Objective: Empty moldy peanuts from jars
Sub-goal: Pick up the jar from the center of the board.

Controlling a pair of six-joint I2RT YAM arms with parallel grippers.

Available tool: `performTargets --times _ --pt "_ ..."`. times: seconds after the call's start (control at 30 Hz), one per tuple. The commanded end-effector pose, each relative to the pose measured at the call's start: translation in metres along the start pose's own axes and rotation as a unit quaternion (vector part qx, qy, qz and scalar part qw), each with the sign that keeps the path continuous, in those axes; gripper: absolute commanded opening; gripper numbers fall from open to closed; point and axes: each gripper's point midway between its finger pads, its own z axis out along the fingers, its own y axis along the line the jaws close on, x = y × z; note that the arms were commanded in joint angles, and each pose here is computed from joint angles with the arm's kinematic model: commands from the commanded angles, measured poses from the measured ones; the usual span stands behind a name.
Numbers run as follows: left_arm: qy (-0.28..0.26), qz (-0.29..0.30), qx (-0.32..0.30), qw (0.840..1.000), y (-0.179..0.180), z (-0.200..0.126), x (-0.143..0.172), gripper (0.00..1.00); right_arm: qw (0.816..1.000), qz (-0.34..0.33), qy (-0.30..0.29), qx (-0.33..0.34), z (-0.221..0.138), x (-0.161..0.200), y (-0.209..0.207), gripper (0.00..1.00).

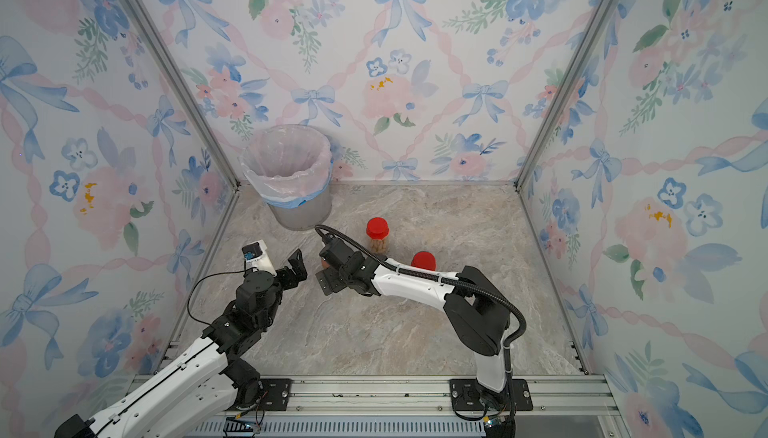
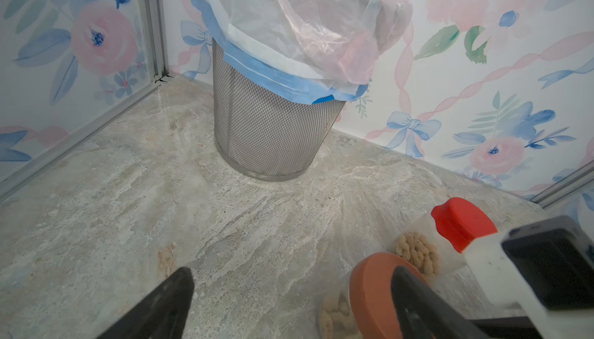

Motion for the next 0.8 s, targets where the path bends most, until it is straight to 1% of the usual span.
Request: performTargets --times 0.0,0.2,0.3,0.43,0.77 --pt "0.006 -0.004 -0.003 1.000 0.004 0.001 0.006 0.98 1.000 0.000 0.004 0.025 0.009 -0.004 -0.010 0.97" --pt "-0.002 -0.010 -0.001 1.000 0.007 -0.002 0.003 0.98 0.999 -0.002 0.006 0.054 0.019 -0.004 -0.021 0.97" --pt "-0.004 -0.011 0.001 1.000 0.008 -0.004 0.003 0.98 0.998 0.008 0.007 0.059 0.026 -0.005 -0.026 0.97" --pt "-0.002 -0.009 0.001 1.000 0.008 -0.003 0.004 0.98 0.999 0.028 -0.011 0.038 0.029 -0.013 -0.025 0.97" --pt "0.004 -0.008 0.001 1.000 0.007 -0.001 0.007 0.98 0.999 0.021 -0.014 0.029 0.042 -0.017 -0.018 0.97"
